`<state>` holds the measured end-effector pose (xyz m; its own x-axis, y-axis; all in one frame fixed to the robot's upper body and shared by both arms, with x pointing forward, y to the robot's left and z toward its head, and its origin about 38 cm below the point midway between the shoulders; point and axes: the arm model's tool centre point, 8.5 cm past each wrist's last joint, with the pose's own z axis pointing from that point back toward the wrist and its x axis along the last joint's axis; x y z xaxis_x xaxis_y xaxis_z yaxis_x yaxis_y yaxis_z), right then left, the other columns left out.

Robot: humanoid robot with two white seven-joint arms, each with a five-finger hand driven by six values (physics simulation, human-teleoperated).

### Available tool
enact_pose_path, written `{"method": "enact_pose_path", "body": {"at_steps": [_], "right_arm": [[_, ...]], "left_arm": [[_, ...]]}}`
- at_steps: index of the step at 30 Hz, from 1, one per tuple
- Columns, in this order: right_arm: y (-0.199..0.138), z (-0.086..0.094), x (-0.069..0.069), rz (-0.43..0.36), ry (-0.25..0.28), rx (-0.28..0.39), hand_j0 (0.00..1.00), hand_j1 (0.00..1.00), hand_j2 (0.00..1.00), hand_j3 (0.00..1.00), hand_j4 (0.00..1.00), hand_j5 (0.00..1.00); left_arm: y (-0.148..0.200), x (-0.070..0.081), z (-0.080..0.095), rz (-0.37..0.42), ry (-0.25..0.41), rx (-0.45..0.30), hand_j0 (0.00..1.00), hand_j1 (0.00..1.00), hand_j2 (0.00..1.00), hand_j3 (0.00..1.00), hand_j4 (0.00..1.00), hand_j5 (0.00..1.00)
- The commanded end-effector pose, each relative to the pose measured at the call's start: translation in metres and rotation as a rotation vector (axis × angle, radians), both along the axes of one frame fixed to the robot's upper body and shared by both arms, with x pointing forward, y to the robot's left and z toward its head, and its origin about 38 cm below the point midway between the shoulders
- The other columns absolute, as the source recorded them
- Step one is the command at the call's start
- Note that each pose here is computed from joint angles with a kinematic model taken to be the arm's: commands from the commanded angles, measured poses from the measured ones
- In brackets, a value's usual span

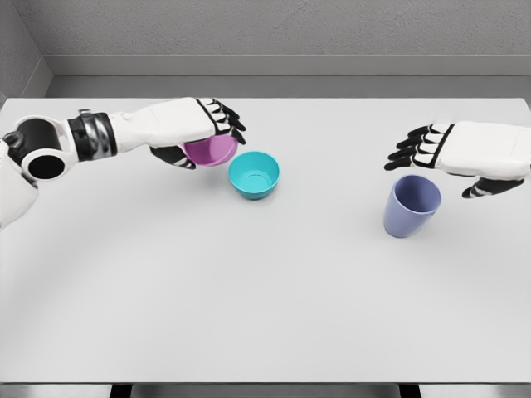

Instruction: Stacking bowl and cup with both arms

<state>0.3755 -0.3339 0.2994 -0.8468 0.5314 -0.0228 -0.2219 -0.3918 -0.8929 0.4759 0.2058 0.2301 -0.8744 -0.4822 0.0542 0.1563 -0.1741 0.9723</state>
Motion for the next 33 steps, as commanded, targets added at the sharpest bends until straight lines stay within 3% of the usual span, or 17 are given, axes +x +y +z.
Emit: {"method": "enact_pose_path", "body": {"at_steps": [1, 2, 4, 9, 21, 33], "right_arm": [[-0.001, -0.007, 0.001, -0.007, 0.007, -0.023, 1.00, 1.00, 1.00, 1.00, 1.00, 1.00], [-0.001, -0.010, 0.001, -0.007, 0.020, -0.042, 1.00, 1.00, 1.00, 1.00, 1.00, 1.00], [0.009, -0.015, 0.002, 0.015, 0.027, -0.018, 1.00, 1.00, 1.00, 1.00, 1.00, 1.00], [0.015, -0.020, 0.005, 0.025, 0.011, -0.038, 1.00, 1.00, 1.00, 1.00, 1.00, 1.00], [0.010, -0.041, 0.011, -0.001, 0.036, -0.083, 1.00, 1.00, 1.00, 1.00, 1.00, 1.00], [0.014, -0.058, 0.022, -0.018, 0.042, -0.085, 1.00, 1.00, 1.00, 1.00, 1.00, 1.00]], "left_arm": [[-0.011, 0.000, 0.000, -0.015, 0.004, -0.022, 0.78, 0.78, 0.78, 0.78, 0.78, 0.78], [-0.011, 0.000, 0.000, -0.015, 0.002, -0.020, 0.78, 0.78, 0.78, 0.78, 0.78, 0.78], [-0.013, 0.000, 0.001, -0.019, 0.000, -0.023, 0.78, 0.78, 0.78, 0.78, 0.78, 0.78], [-0.023, 0.001, -0.001, -0.032, 0.007, -0.025, 0.78, 0.78, 0.78, 0.78, 0.78, 0.78], [-0.040, 0.001, -0.009, -0.056, 0.035, -0.027, 0.78, 0.78, 0.78, 0.78, 0.78, 0.78], [-0.050, 0.003, -0.019, -0.055, 0.049, -0.018, 0.79, 0.79, 0.79, 0.79, 0.79, 0.79]]}}
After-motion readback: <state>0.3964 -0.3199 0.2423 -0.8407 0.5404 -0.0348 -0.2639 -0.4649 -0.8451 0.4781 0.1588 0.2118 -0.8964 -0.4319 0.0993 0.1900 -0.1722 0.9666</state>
